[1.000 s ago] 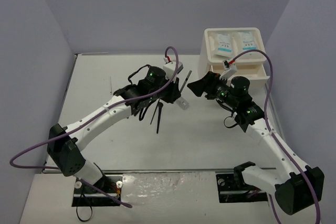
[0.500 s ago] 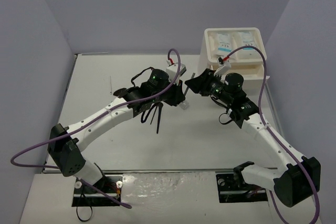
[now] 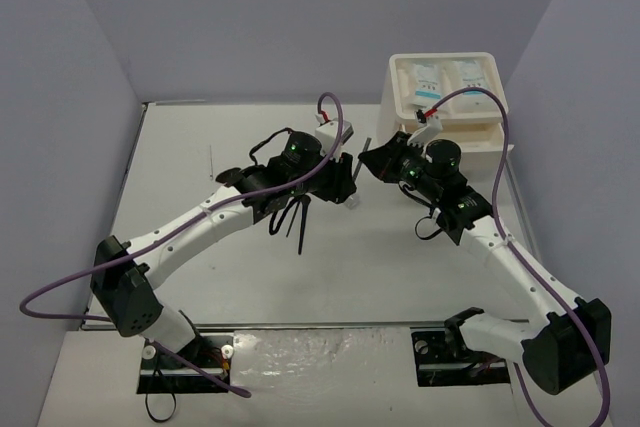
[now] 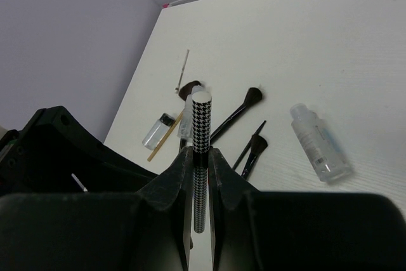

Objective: Organize the makeup

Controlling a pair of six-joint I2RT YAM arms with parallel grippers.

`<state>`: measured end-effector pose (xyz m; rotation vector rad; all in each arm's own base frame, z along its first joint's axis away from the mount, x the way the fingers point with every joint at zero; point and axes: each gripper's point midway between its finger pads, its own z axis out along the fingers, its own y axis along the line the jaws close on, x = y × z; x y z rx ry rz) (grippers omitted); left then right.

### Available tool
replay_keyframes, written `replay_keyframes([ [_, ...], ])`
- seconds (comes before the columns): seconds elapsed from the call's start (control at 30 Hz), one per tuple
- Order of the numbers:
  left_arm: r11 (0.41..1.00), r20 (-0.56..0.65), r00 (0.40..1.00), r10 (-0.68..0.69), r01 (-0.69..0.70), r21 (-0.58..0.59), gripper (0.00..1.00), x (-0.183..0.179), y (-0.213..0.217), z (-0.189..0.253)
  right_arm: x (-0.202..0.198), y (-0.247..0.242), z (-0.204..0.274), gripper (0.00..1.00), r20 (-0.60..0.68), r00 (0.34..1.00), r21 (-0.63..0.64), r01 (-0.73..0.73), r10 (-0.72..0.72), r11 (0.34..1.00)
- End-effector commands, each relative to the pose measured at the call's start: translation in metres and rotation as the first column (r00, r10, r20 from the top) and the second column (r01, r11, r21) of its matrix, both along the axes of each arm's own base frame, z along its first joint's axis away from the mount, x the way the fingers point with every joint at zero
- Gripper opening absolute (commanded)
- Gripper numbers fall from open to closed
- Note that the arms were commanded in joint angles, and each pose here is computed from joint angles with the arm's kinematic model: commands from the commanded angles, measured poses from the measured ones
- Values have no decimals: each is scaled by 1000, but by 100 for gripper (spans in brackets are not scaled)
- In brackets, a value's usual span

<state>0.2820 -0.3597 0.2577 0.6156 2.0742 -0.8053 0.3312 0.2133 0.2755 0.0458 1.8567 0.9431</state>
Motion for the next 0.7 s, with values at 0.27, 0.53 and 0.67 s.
replay_keyframes([
  [0.27, 920, 24, 920, 390, -389, -48, 86, 39, 102, 34, 35, -119, 79, 0, 109, 821, 126, 548, -561, 827],
  [0.53, 748, 47, 751, 658, -660, 67, 97, 34, 231, 25, 63, -221, 78, 0, -16, 646, 219, 747, -763, 627],
  [0.67, 664, 62, 673, 737, -738, 124, 97, 26, 280, 17, 78, -249, 61, 0, -105, 606, 240, 785, -789, 571],
])
